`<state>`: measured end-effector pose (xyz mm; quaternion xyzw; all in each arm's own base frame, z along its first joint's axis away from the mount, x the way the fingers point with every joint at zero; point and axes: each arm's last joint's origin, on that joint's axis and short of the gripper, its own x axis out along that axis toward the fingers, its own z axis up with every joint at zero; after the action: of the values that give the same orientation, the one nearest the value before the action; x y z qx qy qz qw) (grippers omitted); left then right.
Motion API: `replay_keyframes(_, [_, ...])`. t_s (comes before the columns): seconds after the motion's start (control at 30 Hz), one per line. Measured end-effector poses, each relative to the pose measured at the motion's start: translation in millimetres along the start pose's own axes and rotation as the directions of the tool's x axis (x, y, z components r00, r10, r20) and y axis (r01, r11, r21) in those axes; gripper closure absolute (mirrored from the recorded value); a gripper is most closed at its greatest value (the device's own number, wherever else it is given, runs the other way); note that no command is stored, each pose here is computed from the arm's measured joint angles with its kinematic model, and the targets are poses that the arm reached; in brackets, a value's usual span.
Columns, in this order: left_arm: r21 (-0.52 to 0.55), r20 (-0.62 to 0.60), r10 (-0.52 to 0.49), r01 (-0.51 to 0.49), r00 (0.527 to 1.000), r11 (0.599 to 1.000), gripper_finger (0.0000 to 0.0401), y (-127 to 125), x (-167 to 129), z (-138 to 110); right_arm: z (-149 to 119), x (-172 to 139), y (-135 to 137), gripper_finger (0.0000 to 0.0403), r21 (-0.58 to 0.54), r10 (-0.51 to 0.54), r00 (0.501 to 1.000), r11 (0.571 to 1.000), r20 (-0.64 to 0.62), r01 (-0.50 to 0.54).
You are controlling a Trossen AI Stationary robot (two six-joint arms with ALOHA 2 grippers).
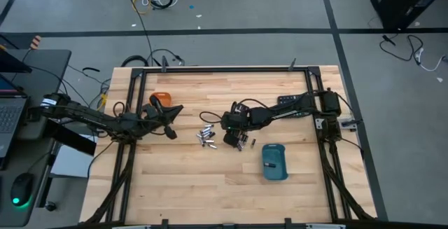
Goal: Sort batteries
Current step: Put the black battery into the blue bin
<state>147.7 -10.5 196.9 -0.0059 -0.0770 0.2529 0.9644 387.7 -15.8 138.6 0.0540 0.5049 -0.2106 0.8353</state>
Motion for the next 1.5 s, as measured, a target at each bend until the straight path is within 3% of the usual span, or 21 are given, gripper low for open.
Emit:
replay_keyframes(0.3, [0.004,-0.005,-0.001,0.001,1.000,1.000,0.0401,-0.1,0.0,-0.6,-2.8,10.1,0.5,0.0224,0.011,0.024,0.999,1.000,-0.026,-0.024])
replay_keyframes(0.77, [0.017,-0.020,-0.002,0.002,1.000,1.000,0.0401,-0.2,0.0,-2.4,-3.3,22.7,-3.8,0.0372,-0.006,0.127,0.989,0.992,-0.070,-0.128])
replay_keyframes(1.0, [0.012,-0.026,-0.002,0.003,1.000,1.000,0.0401,-0.3,0.0,-3.1,-0.7,18.5,-4.2,0.0377,-0.038,0.144,0.988,0.989,-0.050,-0.146])
replay_keyframes(1.17, [-0.004,-0.028,-0.003,0.003,1.000,1.000,0.0401,-0.3,0.0,-3.3,6.6,-3.6,-7.9,0.0377,-0.057,0.169,0.986,0.984,-0.005,-0.169])
replay_keyframes(1.3, [-0.004,-0.028,-0.003,0.003,1.000,1.000,0.0401,-0.3,0.0,-3.3,17.0,-39.3,-12.0,0.0377,-0.083,0.218,0.974,0.974,0.063,-0.213])
replay_keyframes(1.5, [-0.004,-0.028,-0.003,0.003,1.000,1.000,0.0401,-0.3,0.0,-3.3,8.9,-97.8,-7.5,0.0377,-0.189,0.289,0.956,0.942,0.042,-0.276])
